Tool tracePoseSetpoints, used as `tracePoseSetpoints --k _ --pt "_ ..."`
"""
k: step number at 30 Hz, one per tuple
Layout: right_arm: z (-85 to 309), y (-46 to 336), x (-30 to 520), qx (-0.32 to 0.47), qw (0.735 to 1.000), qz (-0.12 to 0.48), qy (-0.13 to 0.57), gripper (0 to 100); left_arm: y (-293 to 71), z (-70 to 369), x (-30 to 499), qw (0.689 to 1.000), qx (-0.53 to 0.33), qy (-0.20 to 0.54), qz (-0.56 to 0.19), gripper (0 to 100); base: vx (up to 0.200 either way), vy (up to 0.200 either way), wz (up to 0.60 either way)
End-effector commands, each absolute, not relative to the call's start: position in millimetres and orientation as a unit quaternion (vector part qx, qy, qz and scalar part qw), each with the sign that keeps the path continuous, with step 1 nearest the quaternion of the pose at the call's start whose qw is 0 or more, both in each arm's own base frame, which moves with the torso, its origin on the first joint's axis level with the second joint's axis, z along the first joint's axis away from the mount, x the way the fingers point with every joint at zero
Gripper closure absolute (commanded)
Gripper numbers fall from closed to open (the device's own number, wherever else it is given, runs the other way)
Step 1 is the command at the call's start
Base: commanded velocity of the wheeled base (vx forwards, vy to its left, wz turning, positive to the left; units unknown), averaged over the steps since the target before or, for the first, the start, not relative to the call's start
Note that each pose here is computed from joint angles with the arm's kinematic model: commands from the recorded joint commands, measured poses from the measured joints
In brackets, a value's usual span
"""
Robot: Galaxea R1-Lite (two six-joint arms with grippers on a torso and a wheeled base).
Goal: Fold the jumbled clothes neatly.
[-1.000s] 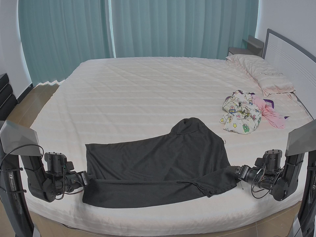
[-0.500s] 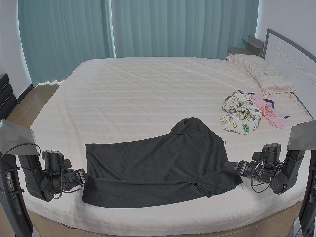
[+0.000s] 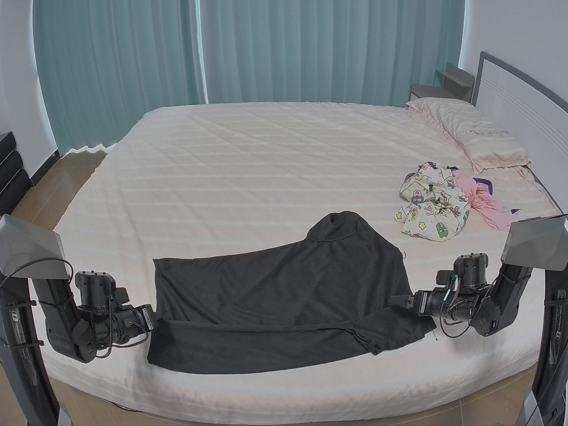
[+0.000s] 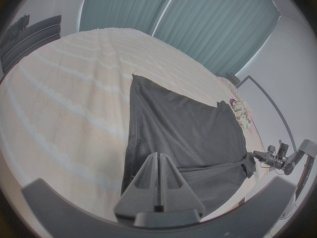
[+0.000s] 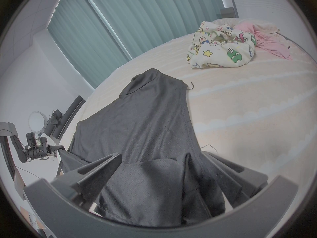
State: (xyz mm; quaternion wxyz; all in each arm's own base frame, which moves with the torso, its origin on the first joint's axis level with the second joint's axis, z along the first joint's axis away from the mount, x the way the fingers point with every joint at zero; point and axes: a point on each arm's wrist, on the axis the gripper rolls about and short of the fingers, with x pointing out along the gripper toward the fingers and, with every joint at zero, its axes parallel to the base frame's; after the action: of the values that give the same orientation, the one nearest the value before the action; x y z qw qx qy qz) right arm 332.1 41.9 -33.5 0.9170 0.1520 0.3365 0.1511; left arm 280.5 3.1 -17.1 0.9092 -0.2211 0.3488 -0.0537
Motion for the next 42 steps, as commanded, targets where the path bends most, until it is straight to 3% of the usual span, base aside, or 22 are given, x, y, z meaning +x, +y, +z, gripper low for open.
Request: tracePoseSetpoints --k 1,8,9,17,42 --pt "-41.5 43.2 339.8 0.156 0.912 0.168 0.341 0 3.2 -18.0 280.8 0.909 -0.222 0.350 -0.053 100 0.000 0.000 0.00" --pt "-41.9 41.2 335.8 0.162 0.907 0.175 0.348 0 3.2 -18.4 280.8 0.908 -0.222 0.350 -0.053 100 0.000 0.000 0.00" --pt "-42.8 40.2 335.4 0.163 0.906 0.174 0.350 100 3.2 -18.4 280.8 0.908 -0.222 0.350 -0.053 100 0.000 0.000 0.00" --pt "-46.7 37.7 335.0 0.169 0.903 0.173 0.355 100 3.7 -17.0 280.1 0.909 -0.222 0.349 -0.052 100 0.000 0.000 0.00" --pt "3.4 29.0 309.9 0.198 0.917 0.182 0.295 100 1.7 21.8 228.8 0.921 -0.194 0.334 -0.061 100 0.000 0.000 0.00"
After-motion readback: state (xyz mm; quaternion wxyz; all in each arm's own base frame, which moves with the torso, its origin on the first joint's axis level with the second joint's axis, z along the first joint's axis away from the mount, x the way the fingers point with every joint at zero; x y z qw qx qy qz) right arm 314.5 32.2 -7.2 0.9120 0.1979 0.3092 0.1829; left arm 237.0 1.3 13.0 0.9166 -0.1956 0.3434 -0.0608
